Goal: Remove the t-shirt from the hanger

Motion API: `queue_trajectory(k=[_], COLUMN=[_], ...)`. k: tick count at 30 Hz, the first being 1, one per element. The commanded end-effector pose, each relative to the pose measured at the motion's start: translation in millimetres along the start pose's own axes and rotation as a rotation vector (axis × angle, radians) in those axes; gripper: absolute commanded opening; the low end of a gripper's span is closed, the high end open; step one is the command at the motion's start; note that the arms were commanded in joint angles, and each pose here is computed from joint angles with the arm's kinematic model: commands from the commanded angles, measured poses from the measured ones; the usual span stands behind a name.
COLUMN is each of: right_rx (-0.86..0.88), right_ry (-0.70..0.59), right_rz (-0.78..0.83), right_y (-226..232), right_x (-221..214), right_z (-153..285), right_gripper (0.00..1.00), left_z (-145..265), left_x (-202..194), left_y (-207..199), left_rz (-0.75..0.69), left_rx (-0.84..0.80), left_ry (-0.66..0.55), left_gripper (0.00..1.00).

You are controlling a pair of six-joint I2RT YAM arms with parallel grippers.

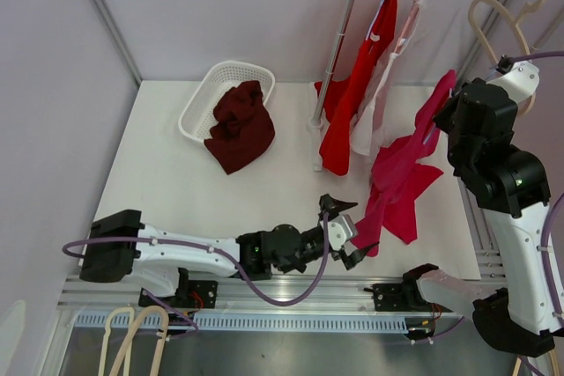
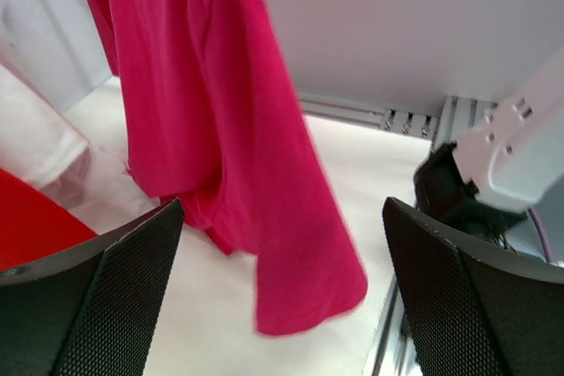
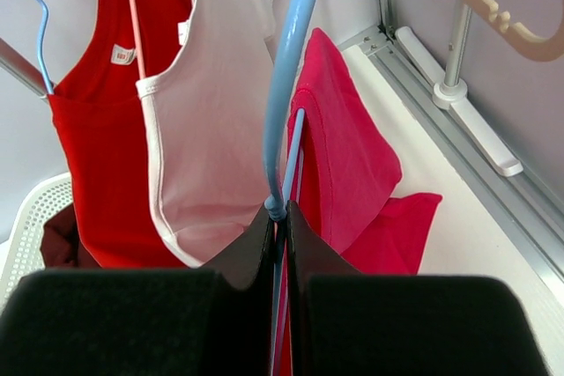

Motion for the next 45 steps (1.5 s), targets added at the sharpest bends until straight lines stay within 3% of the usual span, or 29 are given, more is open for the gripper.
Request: queue_trajectory(k=[1, 5, 6, 7, 8, 9, 10, 23, 32, 36, 40, 44, 45], right_rx=[0.024, 0.038, 0.036, 0.039, 0.043, 0.044, 0.043, -0.033, -0.052, -0.049, -0.036, 0.025, 0.042], right_ry=[-0.047, -0.049, -0.050, -0.051, -0.052, -0.051, -0.053, -0.109, -0.117, -0.115, -0.109, -0.083, -0.079], right_rz=[-0.071, -0.068, -0.068, -0.067, -0.067, -0.059, -0.057, 0.030, 0.058, 0.064, 0.057, 0.030, 0.022], right_y=[5, 9, 10, 11, 12, 13, 13, 12, 16, 17, 18, 24, 25], right_x=[16, 15, 15, 15, 15, 15, 16, 31, 33, 32, 30, 28, 29], right_z=[5, 6, 6, 5, 5, 5, 5, -10, -18, -20, -19, -11, -8], right_gripper=[0.00, 0.00, 0.00, 0.00, 0.00, 0.00, 0.00, 0.00, 0.00, 0.00, 0.00, 0.00, 0.00], left_z=[-19, -45, -51, -55, -59, -63, -62, 5, 48, 70, 70, 48, 34], left_x=[49, 55, 61, 51, 47, 49, 41, 55, 13, -18, -36, -43, -46], left_y=[-4, 2, 4, 14, 18, 20, 28, -19, -70, -106, -114, -104, -86], left_rz=[0.015, -0.010, 0.005, -0.005, -0.002, 0.017, 0.011, -0.022, 0.054, 0.209, 0.193, 0.168, 0.183], left_rx=[0.033, 0.081, 0.088, 0.109, 0.113, 0.120, 0.152, 0.056, -0.057, -0.200, -0.183, -0.124, -0.088], left_ry=[-0.151, -0.155, -0.157, -0.110, -0.091, -0.086, -0.054, -0.063, 0.045, 0.128, 0.179, 0.193, 0.209], left_gripper=[0.99, 1.00, 0.98, 0.89, 0.72, 0.25, 0.02, 0.01, 0.01, 0.01, 0.01, 0.01, 0.01])
Point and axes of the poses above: each gripper's point midway between its finger pads, its own z axis back along the fingers, its own y axis along the line the jaws close on, x = y × z, the point moved 2 cm from there along z, back along the fingers, and after that the axes turned 12 degrees about z, right-handed, at the moved point
